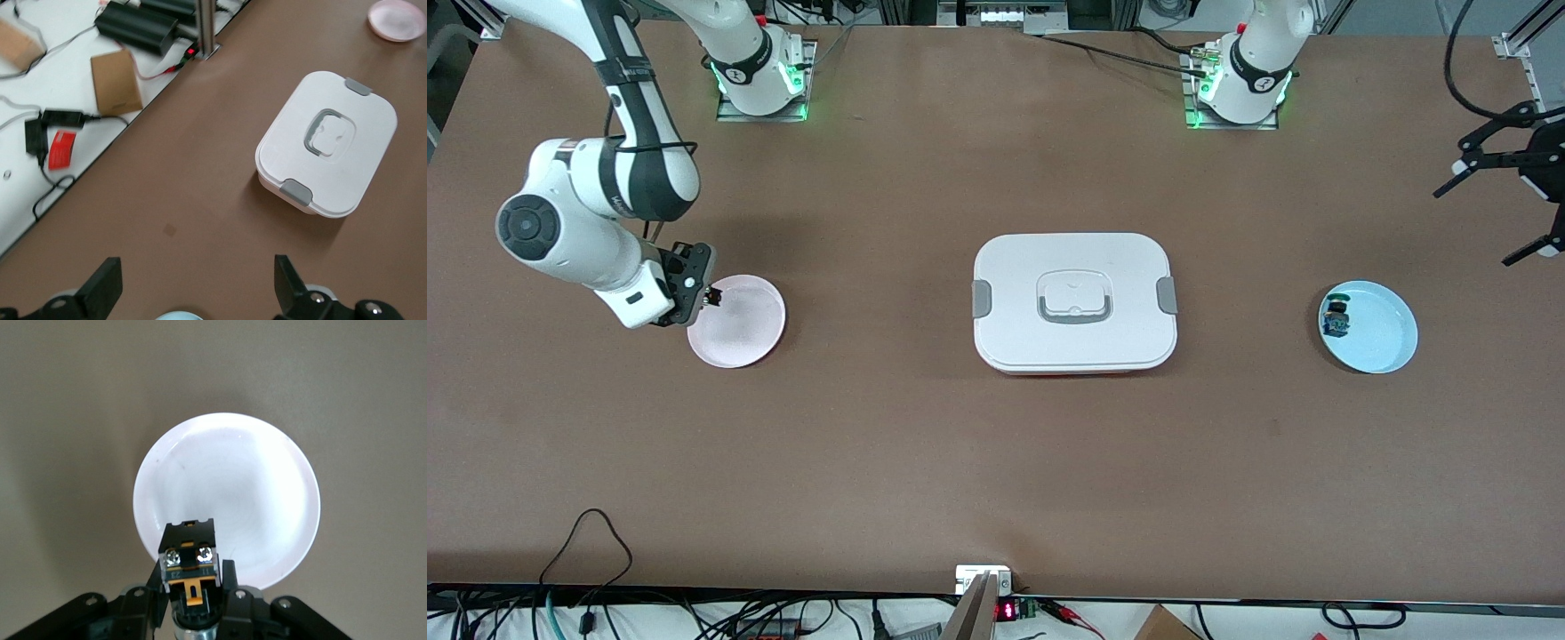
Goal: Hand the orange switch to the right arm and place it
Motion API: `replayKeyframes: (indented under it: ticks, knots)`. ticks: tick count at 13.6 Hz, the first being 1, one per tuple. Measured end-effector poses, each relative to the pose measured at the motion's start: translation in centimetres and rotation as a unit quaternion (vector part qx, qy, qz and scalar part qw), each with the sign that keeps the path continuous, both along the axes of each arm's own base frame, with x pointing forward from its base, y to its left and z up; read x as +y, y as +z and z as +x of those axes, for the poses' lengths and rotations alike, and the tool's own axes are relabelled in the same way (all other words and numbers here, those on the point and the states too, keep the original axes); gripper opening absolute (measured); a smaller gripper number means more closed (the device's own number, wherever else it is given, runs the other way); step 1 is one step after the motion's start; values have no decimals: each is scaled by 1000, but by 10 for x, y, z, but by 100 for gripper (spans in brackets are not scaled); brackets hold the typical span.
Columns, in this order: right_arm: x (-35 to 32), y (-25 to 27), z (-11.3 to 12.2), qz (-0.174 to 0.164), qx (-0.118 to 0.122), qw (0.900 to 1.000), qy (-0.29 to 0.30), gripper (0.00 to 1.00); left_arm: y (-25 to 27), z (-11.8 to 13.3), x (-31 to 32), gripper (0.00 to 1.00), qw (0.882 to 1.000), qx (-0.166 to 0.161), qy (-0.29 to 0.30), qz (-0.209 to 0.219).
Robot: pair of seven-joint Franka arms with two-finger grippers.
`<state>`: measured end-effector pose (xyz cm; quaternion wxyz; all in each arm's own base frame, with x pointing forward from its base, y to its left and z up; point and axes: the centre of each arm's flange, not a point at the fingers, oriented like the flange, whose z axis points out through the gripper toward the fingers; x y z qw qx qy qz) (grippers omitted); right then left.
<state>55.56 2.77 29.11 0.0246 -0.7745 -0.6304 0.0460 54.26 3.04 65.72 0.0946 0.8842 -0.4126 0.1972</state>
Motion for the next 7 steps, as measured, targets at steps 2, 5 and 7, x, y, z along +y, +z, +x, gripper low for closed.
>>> replayKeyframes:
  ticks: [2,5,7]
  knots:
    - [6,-16,-10,0,-14,1000,11,35,7,0,-18,100,997,19,59,34]
    - [8,-30,-17,-2,-31,999,42,35,11,0,-22,100,987,37,144,55]
    - [8,-40,-16,-2,-39,997,60,35,5,3,-19,100,976,56,203,47]
